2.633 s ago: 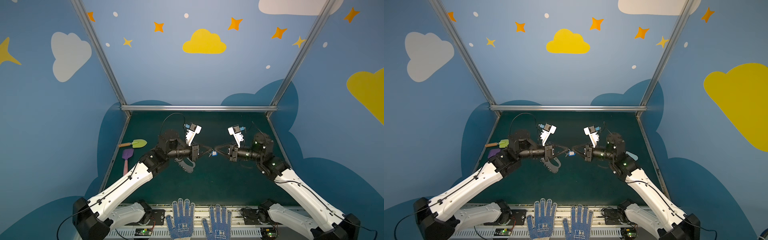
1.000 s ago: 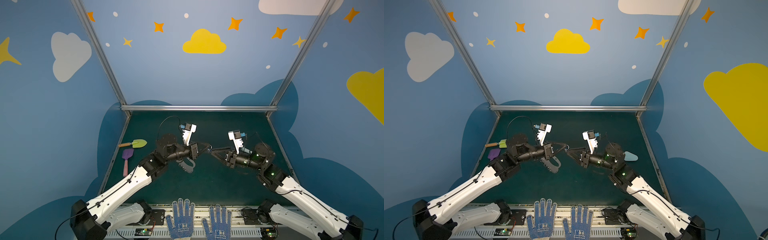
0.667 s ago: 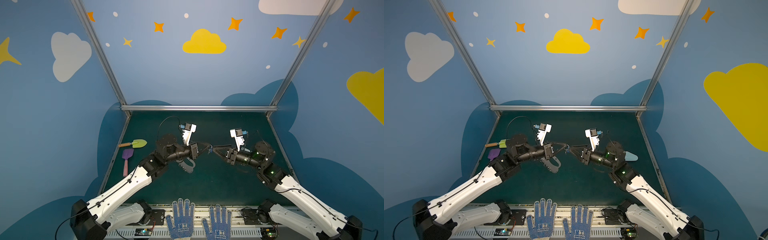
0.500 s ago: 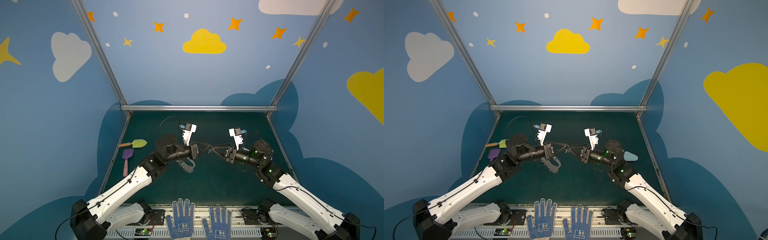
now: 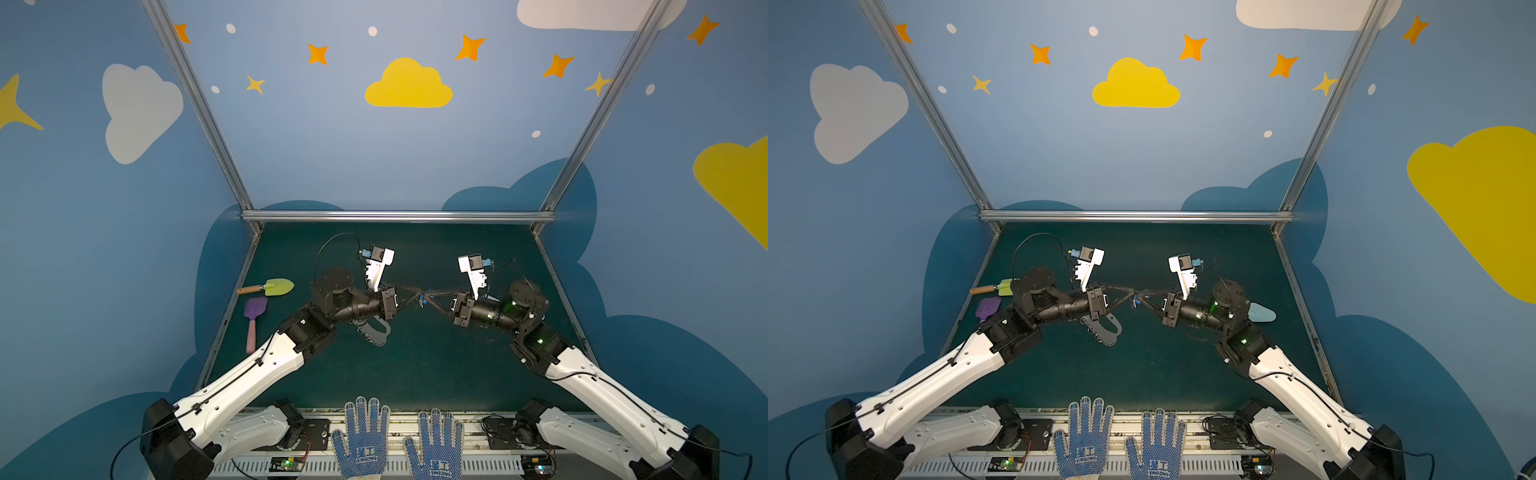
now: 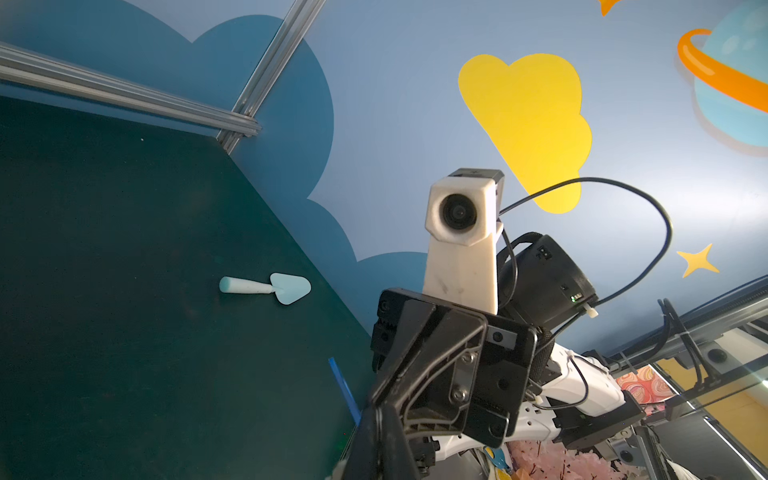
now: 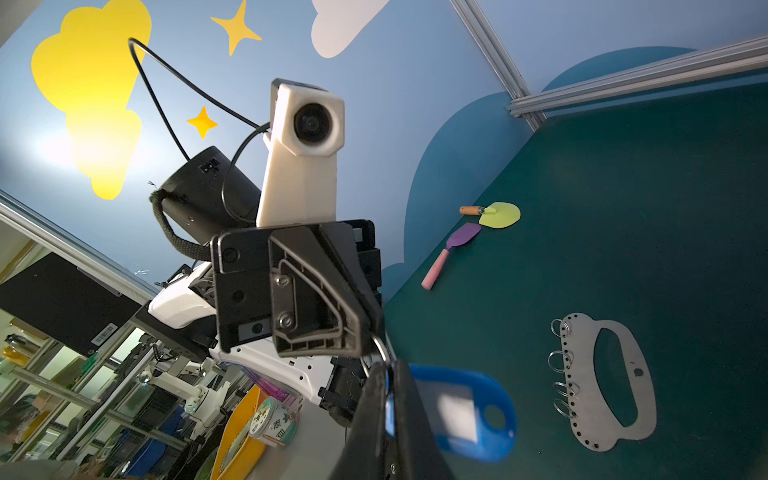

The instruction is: Put the keys on the keyring

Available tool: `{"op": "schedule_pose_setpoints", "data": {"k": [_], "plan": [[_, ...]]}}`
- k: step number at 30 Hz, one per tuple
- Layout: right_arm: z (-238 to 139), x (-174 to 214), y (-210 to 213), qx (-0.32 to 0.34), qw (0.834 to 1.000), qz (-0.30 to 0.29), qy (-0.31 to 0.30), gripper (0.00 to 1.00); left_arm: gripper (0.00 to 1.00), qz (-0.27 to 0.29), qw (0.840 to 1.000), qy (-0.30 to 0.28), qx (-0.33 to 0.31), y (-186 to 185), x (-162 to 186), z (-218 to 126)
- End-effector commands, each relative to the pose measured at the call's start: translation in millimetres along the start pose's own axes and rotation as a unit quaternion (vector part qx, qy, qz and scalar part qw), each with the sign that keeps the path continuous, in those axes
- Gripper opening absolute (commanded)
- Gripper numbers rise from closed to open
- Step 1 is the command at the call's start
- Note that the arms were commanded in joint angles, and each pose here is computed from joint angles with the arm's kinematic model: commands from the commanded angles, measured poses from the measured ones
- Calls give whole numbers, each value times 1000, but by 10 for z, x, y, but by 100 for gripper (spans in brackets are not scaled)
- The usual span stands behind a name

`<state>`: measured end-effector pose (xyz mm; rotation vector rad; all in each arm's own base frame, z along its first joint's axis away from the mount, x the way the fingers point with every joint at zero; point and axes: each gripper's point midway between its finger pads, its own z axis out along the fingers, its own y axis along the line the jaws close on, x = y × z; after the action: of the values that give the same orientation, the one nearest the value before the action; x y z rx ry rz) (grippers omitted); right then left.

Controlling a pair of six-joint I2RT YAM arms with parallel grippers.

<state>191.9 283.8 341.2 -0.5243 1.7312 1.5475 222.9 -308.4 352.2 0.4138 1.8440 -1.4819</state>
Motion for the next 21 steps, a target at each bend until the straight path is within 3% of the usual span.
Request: {"op": "schedule_pose_setpoints", "data": {"k": [1, 11, 15, 19, 21], "plan": [[23, -121, 198, -34, 999, -17, -1, 9, 4, 6, 1000, -4, 14, -59, -15, 2], [108, -53, 332, -80, 997, -1, 16, 16, 4, 8, 1000, -15, 8, -52, -47, -21], [102, -53, 337, -75, 997, -1, 15, 18, 4, 7, 1000, -18, 6, -37, -46, -25], [86, -59, 254, -51, 999, 1, 6, 12, 4, 7, 1000, -19, 10, -51, -52, -27], [66, -66, 220, -40, 999, 2, 2, 16, 4, 7, 1000, -21, 9, -54, -51, -41]]}}
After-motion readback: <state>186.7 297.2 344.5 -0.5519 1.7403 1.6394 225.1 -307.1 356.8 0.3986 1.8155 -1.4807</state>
